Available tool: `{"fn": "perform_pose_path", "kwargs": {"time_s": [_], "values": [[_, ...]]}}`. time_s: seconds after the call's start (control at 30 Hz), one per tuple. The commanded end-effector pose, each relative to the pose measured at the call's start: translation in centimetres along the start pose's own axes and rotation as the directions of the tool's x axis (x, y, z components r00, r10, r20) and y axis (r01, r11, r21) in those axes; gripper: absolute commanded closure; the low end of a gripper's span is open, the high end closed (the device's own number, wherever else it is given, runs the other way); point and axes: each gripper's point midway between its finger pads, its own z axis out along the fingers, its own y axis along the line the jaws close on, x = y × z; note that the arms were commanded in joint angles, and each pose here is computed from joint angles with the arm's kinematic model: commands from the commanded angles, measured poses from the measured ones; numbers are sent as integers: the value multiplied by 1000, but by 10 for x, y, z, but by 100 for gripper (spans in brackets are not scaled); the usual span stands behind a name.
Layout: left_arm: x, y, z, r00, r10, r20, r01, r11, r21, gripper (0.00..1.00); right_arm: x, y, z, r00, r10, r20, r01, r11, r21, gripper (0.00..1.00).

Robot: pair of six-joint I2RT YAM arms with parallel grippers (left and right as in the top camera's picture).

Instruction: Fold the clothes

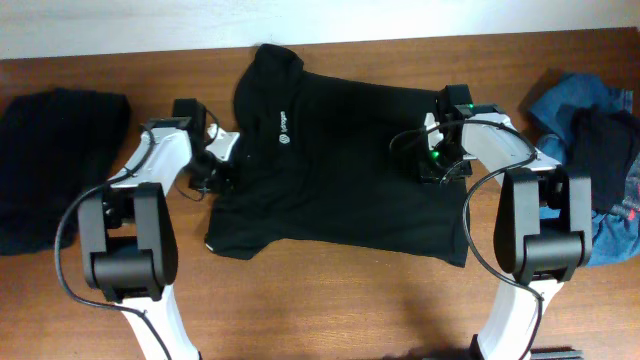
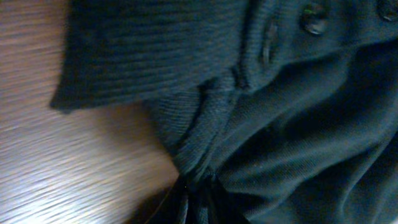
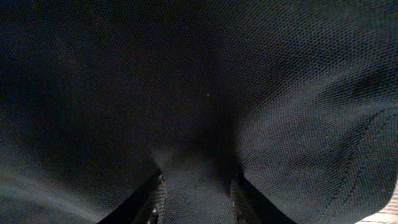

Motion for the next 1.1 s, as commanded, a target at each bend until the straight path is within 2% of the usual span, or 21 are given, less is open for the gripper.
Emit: {"fn": "perform_pose_path", "kwargs": {"time_s": [0.0,0.2,0.37,0.47,0.63,0.73,0.77,0.9,0.97,1.07], "values": [[9,31,3,998,-58,-24,56,995,-82,90,3,-3,4,1000,-3,-9,4,1000,13,61],[10,42,-1,997,-81,-13,79,992,-96,87,3,-4,4,1000,-3,-9,3,1000,15,61],[5,61,-10,994,-108,-1,106,972,-208,85,3,-8,6,1000,-3,-6,4,999,36,61],[-4,67,-27,990,-138,18,138,956,-260,84,3,-8,6,1000,-3,-6,4,999,40,61],[-23,74,-65,977,-199,75,213,916,-340,76,3,-8,6,1000,-3,-6,4,999,40,61],[-32,73,-78,977,-189,102,213,913,-347,73,3,-8,6,1000,-3,-4,4,999,40,61],[-35,73,-80,975,-191,111,218,913,-346,67,2,-8,6,1000,-4,-3,4,999,40,61],[-43,64,-79,976,-174,132,207,933,-294,27,2,-8,6,1000,-4,-2,4,999,40,61],[-52,44,-74,986,-96,139,120,976,-179,19,2,-8,6,1000,-4,-1,4,999,39,61],[-66,7,-73,982,-20,187,15,1000,26,17,1,-8,6,1000,-4,1,4,999,39,61]]}}
